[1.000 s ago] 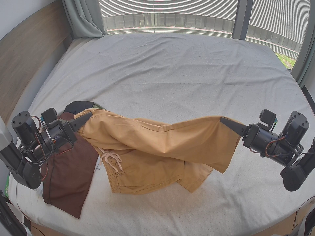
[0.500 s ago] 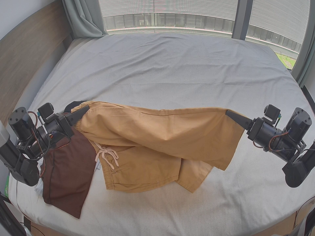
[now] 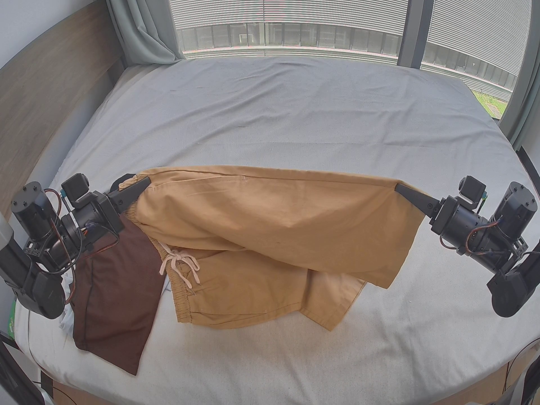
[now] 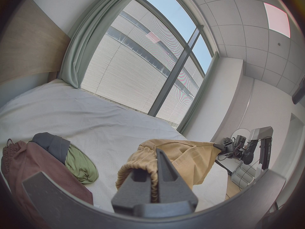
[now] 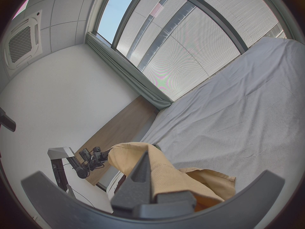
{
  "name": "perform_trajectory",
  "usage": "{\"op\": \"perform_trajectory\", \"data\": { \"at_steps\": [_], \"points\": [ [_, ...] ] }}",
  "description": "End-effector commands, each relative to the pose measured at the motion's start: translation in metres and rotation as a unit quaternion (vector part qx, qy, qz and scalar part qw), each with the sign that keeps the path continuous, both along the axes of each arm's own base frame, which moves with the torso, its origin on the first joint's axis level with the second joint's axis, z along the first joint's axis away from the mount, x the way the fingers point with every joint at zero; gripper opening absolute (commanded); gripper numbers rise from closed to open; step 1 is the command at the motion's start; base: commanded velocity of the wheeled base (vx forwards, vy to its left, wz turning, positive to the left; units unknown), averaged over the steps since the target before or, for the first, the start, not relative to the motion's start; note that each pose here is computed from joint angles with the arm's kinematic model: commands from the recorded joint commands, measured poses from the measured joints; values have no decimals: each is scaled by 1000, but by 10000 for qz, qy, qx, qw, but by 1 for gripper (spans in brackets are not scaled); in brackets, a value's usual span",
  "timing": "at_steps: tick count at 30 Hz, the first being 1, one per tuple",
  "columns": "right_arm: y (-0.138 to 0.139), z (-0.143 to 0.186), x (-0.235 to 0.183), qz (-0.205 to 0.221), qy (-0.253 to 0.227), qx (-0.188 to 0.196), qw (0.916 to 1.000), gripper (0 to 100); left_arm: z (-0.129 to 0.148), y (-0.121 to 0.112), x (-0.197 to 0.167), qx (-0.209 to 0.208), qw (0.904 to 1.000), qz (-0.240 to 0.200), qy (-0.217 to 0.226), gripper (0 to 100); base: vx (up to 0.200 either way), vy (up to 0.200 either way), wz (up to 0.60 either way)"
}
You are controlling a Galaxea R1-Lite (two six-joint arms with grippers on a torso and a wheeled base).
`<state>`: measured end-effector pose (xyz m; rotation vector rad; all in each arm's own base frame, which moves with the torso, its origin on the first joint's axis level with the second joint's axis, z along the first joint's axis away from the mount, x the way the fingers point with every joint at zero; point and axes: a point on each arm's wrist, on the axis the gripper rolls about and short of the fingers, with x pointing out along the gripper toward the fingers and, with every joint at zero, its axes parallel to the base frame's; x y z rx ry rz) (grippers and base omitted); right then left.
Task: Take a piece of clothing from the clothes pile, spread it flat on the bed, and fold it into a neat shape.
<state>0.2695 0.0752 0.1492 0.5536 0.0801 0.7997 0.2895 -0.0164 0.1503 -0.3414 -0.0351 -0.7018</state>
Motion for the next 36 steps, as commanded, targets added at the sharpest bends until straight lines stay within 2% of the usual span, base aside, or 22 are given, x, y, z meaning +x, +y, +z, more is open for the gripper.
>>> {"op": "perform_trajectory", "data": {
  "at_steps": [1,19,36],
  "points": [
    [-1,0,1,-23,-4,0,10000,0,-2,0,1,0,10000,6,28,0,0,0,0],
    [-9,1,4,-170,-32,-2,9999,0,-5,5,5,-2,9999,137,61,0,0,0,0],
    [-5,-3,3,-135,23,-35,9999,0,-7,5,6,-3,9999,144,92,0,0,0,0]
  ]
}}
